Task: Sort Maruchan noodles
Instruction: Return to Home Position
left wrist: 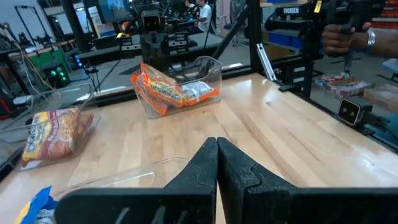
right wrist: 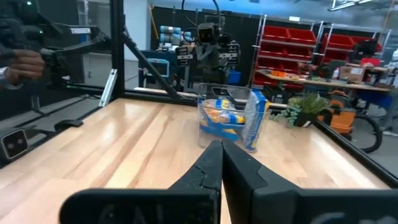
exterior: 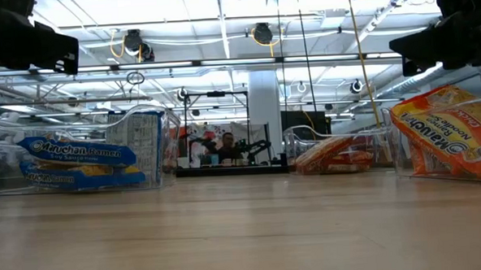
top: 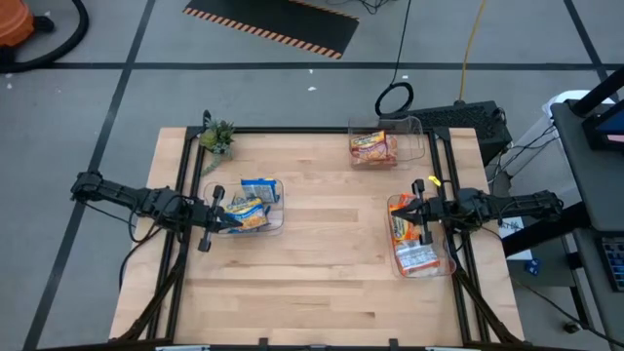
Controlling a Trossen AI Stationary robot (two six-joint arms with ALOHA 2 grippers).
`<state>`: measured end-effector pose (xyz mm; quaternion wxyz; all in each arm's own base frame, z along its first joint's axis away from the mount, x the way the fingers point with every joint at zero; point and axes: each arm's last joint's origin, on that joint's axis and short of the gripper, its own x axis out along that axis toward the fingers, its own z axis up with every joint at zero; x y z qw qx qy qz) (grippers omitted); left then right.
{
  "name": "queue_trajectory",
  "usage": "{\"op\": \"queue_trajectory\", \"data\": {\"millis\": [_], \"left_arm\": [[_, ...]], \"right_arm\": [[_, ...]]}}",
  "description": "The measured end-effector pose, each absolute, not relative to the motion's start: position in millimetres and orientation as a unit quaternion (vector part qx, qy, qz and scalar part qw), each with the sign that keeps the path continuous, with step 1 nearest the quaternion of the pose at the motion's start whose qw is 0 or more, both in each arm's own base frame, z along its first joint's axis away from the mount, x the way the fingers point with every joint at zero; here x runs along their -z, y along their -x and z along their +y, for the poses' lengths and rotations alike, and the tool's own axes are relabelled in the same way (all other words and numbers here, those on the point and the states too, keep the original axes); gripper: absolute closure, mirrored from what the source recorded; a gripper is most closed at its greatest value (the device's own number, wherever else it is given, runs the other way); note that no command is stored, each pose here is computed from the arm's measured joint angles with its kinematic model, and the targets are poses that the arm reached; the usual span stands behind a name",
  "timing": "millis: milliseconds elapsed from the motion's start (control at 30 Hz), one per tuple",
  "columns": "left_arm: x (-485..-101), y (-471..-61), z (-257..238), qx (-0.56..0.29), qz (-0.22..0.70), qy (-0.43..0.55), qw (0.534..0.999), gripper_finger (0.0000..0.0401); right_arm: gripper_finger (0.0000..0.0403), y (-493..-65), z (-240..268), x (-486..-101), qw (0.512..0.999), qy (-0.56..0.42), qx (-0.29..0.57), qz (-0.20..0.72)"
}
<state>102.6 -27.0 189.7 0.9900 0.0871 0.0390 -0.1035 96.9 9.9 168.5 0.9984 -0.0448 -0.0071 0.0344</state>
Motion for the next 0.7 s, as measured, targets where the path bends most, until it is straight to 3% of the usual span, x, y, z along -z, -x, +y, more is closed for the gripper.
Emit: {"op": "queue_trajectory", "data": {"millis": [333,700], "left_arm": [[-156,-107,-21,0.073,0.060,-0.090,0.991,0.0398],[-167,-109,-12,0.091,0.002,-0.083,0.992,0.0398]], "right_arm": [[0.0403,-97,10,-168,0.998,0.047,-0.032,-0.007],[0.0403,-97,10,-170,0.998,0.046,-0.031,-0.013]]}}
